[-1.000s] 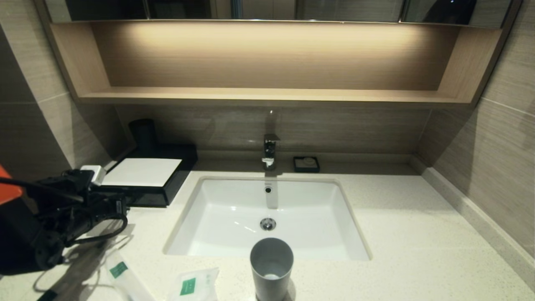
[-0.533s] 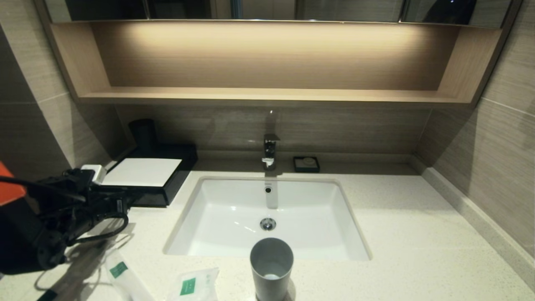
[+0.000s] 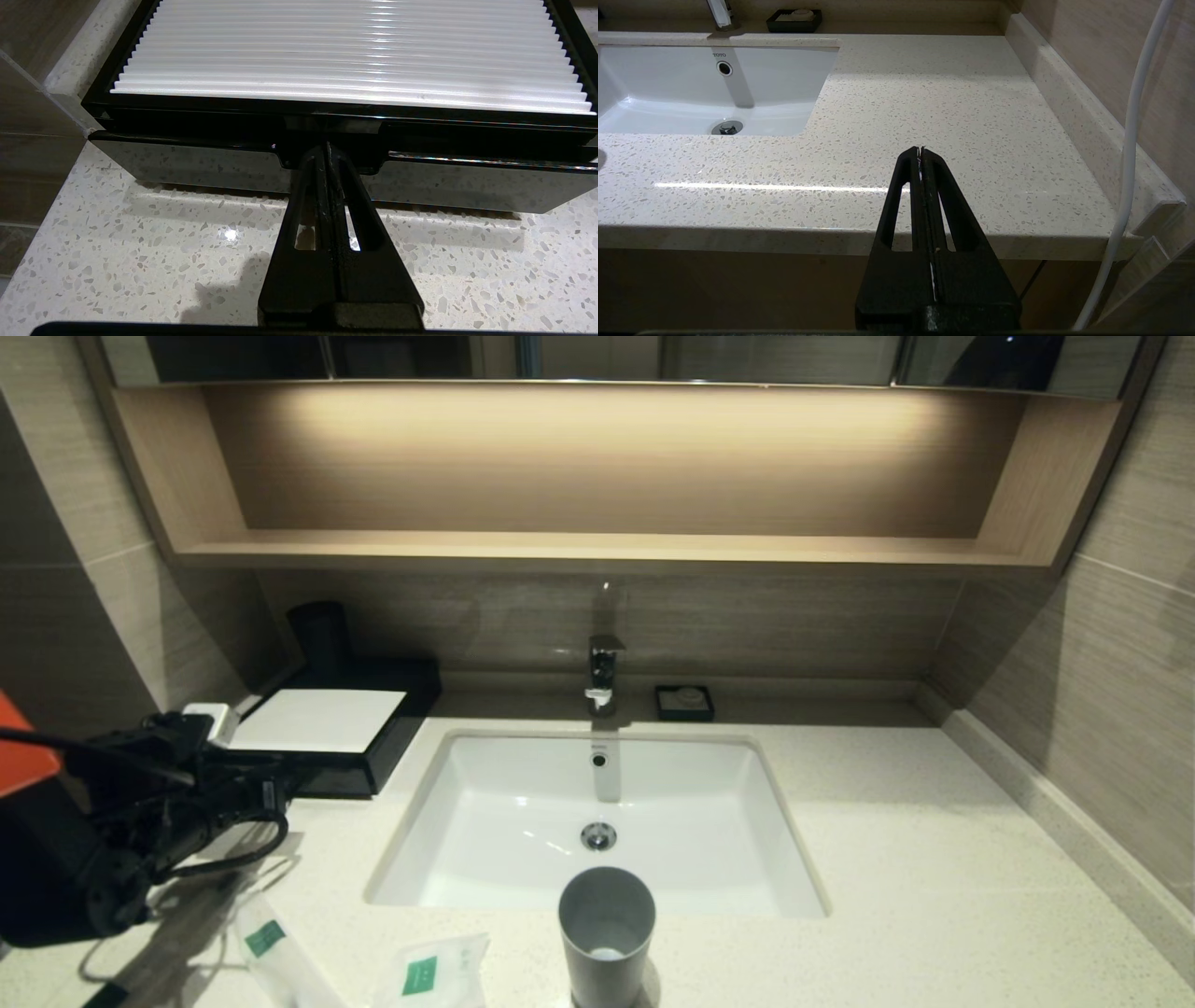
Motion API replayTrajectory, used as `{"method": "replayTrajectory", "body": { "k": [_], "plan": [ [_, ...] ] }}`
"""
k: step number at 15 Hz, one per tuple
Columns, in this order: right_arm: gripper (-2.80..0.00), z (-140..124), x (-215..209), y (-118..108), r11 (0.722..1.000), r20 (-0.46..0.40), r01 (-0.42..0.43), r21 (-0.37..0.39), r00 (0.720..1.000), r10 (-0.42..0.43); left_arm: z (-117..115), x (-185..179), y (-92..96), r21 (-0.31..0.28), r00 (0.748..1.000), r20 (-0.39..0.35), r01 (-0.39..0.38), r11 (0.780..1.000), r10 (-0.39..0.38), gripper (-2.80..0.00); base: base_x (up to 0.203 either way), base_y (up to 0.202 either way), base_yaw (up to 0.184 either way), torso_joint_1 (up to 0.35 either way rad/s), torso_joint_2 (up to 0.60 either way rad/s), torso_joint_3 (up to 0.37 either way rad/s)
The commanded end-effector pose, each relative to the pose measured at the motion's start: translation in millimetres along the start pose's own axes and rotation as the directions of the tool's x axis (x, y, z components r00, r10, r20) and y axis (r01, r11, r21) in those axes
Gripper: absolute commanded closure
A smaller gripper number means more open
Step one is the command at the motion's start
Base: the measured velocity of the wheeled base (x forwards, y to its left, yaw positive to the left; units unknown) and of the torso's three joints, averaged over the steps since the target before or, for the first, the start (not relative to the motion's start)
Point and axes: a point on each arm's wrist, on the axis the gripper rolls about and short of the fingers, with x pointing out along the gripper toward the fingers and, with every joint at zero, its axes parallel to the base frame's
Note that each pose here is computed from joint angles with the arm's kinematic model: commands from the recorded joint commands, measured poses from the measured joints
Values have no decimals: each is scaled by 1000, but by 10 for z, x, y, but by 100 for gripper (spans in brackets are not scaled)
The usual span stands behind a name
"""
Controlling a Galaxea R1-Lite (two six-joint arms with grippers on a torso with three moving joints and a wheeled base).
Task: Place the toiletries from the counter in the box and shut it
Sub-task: Open the drawer
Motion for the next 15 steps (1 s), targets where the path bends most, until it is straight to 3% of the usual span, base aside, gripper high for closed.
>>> {"method": "replayTrajectory", "body": {
  "k": [1, 15],
  "plan": [
    [0, -4, 1, 0, 1000, -1, 0, 0, 1000, 0, -1, 7, -2, 2, 1000, 4, 0, 1000, 0, 0, 0, 0, 0, 0, 0, 0],
    [0, -4, 1, 0, 1000, -1, 0, -1, 1000, 0, 4, 62, -2, 4, 1000, 11, 3, 1000, -3, 0, 0, 0, 0, 0, 0, 0]
  ]
}}
